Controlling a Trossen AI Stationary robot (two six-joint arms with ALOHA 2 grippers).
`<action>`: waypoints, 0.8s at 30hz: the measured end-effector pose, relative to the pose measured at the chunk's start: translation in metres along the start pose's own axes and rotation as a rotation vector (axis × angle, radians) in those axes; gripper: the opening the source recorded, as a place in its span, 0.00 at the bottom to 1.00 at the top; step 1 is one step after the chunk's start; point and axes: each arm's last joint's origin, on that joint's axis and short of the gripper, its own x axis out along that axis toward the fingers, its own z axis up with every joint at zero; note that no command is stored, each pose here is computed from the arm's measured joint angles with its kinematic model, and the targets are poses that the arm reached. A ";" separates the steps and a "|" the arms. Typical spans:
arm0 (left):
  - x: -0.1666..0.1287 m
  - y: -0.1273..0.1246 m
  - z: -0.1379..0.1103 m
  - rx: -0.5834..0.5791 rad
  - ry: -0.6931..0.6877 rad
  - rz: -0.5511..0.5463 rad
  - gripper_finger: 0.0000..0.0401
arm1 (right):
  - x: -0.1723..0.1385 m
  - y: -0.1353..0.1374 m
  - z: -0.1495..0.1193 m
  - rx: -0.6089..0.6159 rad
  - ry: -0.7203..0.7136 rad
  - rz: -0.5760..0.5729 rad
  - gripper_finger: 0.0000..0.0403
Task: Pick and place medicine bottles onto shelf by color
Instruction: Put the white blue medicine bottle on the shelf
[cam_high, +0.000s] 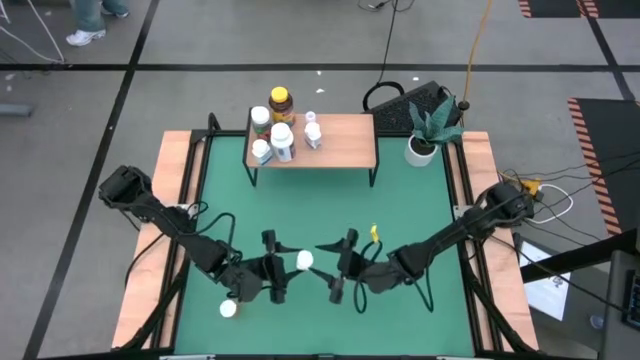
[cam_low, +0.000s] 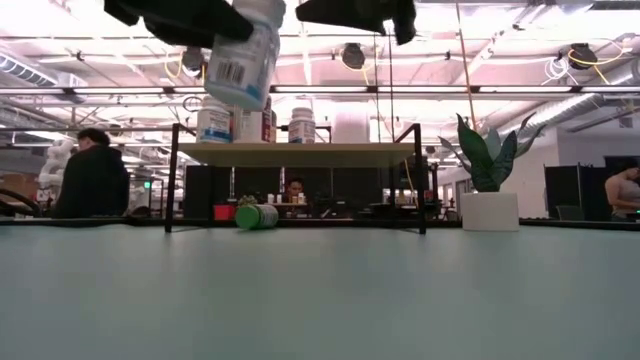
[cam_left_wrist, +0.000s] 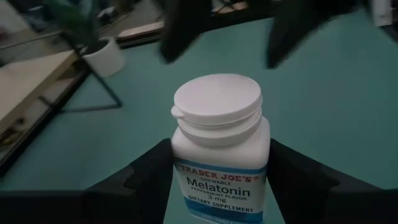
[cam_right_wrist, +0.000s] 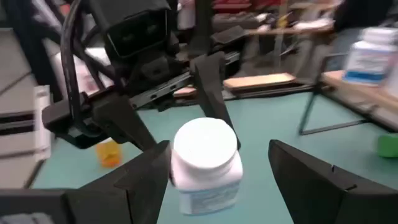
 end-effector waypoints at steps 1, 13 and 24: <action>0.001 0.002 -0.001 -0.006 0.006 0.025 0.58 | -0.001 0.003 -0.003 -0.006 -0.015 -0.032 0.65; 0.002 0.007 -0.004 -0.011 0.019 0.129 0.56 | 0.018 0.012 -0.021 0.060 -0.223 -0.106 0.65; 0.004 0.009 -0.004 0.011 0.022 0.135 0.57 | 0.032 -0.001 -0.024 0.086 -0.194 -0.097 0.65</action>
